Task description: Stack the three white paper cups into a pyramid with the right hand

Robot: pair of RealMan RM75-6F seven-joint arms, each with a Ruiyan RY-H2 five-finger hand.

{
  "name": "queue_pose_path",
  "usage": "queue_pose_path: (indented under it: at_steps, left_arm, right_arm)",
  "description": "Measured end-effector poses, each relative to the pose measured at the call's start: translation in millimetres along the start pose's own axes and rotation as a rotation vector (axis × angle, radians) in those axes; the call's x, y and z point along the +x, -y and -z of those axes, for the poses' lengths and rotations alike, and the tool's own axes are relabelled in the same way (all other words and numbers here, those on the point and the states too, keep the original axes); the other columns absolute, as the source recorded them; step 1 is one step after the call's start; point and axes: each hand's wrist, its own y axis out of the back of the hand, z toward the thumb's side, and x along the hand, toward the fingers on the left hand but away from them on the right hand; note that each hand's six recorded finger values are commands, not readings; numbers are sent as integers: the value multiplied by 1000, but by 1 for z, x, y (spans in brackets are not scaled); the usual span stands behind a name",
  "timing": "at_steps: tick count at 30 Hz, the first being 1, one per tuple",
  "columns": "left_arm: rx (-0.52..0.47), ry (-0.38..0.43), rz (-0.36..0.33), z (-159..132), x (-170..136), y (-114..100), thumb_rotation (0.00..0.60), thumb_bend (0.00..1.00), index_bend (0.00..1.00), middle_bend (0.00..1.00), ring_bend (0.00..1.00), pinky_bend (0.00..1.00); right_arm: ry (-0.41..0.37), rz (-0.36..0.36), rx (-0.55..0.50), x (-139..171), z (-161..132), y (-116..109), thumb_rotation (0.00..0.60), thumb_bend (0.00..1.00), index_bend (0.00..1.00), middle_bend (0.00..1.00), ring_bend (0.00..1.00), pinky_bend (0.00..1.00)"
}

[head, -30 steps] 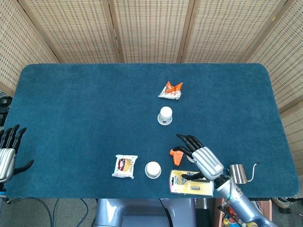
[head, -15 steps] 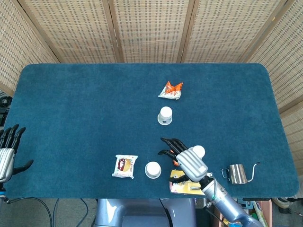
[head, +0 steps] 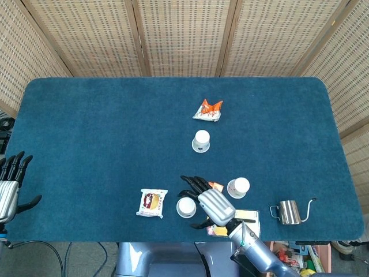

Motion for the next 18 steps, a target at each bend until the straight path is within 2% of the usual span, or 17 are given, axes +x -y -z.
queue_pose_path:
  at_steps: [10, 18]
  left_arm:
    - [3, 6, 11, -1, 1, 2, 600, 195, 0, 0, 0, 0]
    - [5, 7, 7, -3, 0, 1, 600, 195, 0, 0, 0, 0]
  right_arm:
    - [17, 3, -8, -18, 3, 13, 600, 12, 301, 0, 0, 0]
    - [20, 0, -9, -20, 1, 20, 600, 12, 300, 0, 0, 0]
